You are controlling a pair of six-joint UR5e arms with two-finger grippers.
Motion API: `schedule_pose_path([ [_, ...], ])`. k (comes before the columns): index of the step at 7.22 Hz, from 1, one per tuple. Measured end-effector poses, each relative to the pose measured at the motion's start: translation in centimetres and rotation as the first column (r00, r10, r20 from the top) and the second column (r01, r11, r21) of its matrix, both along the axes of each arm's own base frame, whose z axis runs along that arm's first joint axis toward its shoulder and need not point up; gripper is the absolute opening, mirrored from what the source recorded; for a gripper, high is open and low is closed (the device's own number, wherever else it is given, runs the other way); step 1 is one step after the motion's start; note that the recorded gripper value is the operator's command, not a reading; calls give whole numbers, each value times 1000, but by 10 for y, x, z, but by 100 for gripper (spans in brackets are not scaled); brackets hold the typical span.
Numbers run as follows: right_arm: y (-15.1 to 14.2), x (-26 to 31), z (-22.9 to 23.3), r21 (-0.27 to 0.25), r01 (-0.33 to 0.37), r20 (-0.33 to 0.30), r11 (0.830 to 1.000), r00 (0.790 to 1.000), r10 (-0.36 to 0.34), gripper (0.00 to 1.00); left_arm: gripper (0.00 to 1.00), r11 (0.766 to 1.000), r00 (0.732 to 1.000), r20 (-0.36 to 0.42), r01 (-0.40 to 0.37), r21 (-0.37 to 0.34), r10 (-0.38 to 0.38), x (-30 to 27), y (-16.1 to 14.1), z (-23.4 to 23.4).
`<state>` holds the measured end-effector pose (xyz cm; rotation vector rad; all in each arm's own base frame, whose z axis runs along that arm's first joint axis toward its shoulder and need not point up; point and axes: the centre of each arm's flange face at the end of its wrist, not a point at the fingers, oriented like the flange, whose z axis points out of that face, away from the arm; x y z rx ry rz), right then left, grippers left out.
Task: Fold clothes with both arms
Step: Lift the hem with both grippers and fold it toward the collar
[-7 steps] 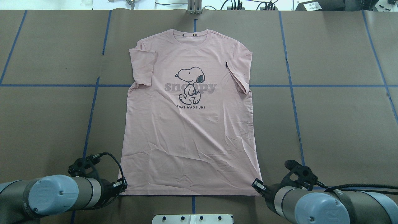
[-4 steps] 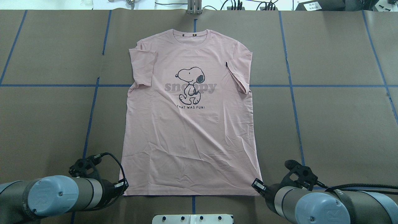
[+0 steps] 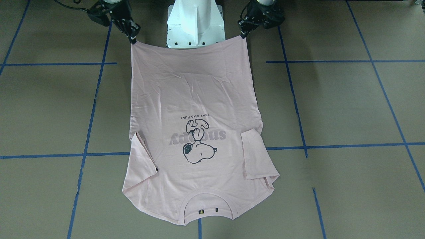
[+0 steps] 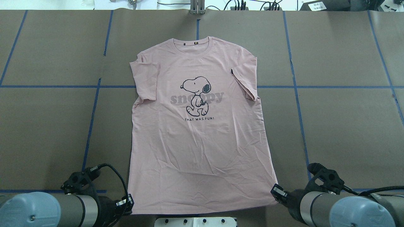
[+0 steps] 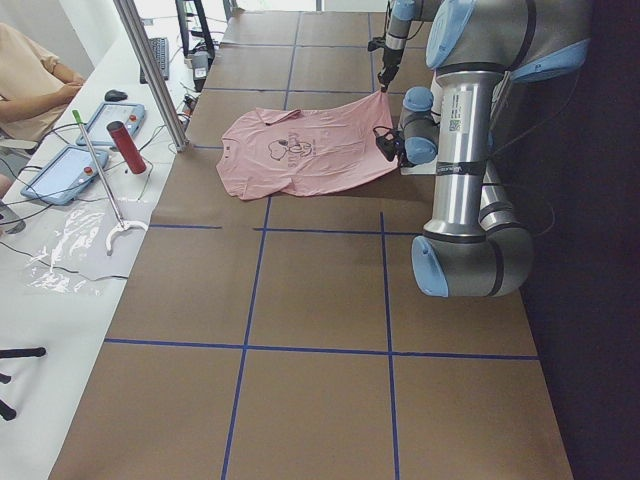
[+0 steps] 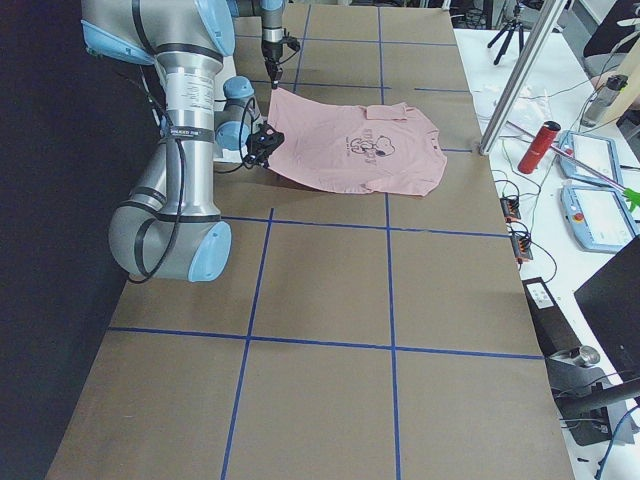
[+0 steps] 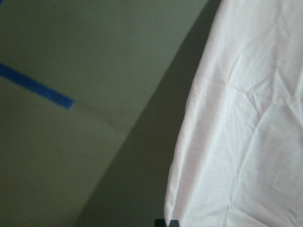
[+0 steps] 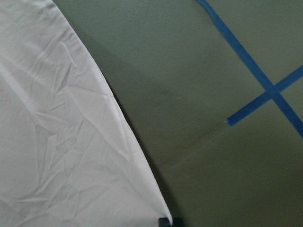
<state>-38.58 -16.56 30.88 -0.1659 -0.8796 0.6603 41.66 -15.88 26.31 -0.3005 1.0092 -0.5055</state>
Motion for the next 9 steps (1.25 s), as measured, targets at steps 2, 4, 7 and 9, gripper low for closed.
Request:
schedule_pose_path([
  [2,-32,23,-21,20,-76,48,997,996,75,0,0,997,998,-5,70,-10,-70,-26,-25,-29],
  [4,-106,10,-45,137,-143,76,980,988,134,0,0,979,984,-11,176,98,-176,-30,-100,-48],
  [7,-265,-30,-45,253,-157,-42,955,984,172,0,0,919,950,103,252,303,-295,-13,-253,-27],
  [9,-350,-42,-28,286,-145,-147,947,970,192,0,0,875,921,127,298,382,-369,-12,-339,9],
])
